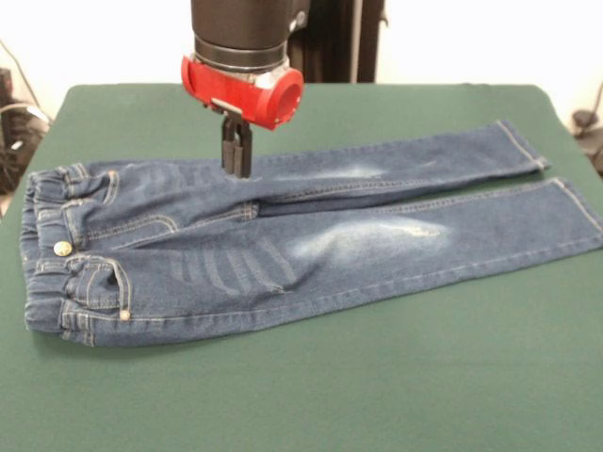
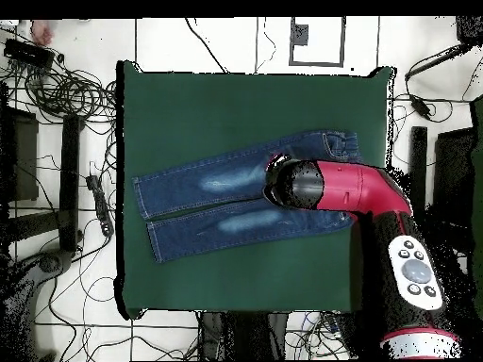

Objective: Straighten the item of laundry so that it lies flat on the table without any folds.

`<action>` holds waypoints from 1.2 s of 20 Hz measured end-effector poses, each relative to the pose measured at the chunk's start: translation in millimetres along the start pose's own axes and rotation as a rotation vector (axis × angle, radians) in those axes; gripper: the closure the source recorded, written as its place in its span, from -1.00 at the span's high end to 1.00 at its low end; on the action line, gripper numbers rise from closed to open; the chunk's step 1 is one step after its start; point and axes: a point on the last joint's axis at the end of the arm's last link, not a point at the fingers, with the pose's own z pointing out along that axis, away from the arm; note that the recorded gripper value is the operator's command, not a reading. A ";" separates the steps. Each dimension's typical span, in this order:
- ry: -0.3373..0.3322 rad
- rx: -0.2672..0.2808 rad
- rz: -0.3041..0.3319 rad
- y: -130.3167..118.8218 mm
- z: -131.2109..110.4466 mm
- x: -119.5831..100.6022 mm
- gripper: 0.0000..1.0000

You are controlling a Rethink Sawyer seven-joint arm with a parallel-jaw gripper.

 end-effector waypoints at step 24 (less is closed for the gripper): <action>0.069 0.004 -0.001 61.1 -28.8 87.2 -1.00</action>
